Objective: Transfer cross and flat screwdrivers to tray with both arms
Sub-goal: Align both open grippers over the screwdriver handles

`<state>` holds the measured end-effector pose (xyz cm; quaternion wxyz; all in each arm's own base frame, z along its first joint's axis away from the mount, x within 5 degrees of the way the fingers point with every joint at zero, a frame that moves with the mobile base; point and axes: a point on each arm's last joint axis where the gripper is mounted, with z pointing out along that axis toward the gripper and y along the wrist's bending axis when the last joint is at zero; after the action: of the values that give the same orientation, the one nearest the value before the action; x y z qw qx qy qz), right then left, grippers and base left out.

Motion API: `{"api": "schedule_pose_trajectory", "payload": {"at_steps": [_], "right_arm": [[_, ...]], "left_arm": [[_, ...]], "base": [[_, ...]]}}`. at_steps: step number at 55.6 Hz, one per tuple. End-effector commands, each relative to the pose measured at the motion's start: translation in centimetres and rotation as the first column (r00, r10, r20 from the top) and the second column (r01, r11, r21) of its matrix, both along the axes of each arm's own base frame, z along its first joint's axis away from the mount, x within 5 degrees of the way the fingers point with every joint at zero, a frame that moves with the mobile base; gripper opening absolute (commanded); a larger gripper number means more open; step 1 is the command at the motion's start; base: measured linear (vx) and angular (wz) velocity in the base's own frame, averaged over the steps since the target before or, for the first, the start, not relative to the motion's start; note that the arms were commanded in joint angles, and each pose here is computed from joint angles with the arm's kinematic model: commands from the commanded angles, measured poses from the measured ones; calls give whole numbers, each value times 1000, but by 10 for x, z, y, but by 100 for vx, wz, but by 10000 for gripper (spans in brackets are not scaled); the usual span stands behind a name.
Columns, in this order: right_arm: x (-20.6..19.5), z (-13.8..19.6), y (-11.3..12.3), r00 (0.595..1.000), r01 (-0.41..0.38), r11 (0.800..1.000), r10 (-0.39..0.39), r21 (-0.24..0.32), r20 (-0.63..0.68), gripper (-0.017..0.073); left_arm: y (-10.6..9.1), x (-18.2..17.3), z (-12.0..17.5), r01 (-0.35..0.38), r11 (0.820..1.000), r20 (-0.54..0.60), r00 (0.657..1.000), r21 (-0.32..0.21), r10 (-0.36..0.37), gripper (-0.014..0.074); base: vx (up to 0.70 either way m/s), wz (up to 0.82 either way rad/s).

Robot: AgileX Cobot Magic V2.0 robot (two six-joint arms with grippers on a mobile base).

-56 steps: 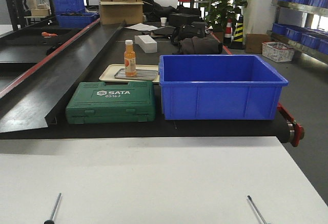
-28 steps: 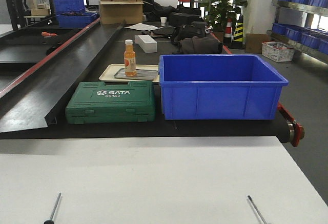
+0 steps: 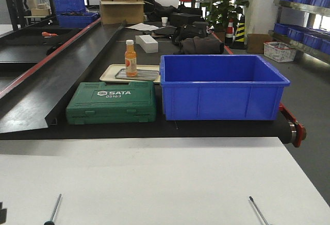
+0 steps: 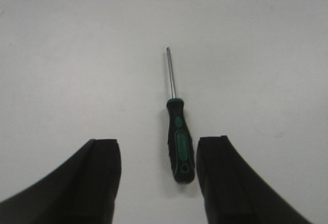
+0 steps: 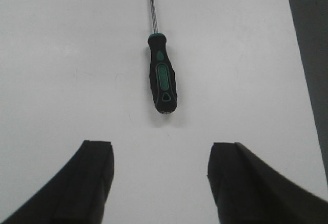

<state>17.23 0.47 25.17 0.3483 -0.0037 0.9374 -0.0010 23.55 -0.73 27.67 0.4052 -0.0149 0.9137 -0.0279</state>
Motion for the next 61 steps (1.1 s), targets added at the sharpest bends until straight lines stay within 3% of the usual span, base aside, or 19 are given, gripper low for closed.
{"api": "schedule_pose_trajectory", "payload": {"at_steps": [1,14,23,31,38,61], "right_arm": [[10,16,1,996,-8,1000,8,0,89,489],[13,19,1,991,-13,1000,13,-4,135,489],[12,18,1,992,-1,1000,0,8,125,489],[12,18,1,993,-4,1000,4,-3,118,489],[11,17,0,994,-4,1000,5,-6,106,489],[11,17,0,995,-5,1000,6,-9,103,489]], "left_arm": [[-10,32,18,38,999,37,999,-2,-38,472],[-20,95,-4,89,996,-178,980,15,-85,472],[-22,127,-31,95,995,-311,946,9,-88,472],[-27,150,-50,84,996,-387,918,-35,-91,472],[-31,163,-70,74,995,-453,886,-66,-96,472],[-30,174,-125,70,996,-554,828,-53,-88,472]], "base": [[0,0],[0,0],[0,0],[0,0],[0,0],[0,0]]}}
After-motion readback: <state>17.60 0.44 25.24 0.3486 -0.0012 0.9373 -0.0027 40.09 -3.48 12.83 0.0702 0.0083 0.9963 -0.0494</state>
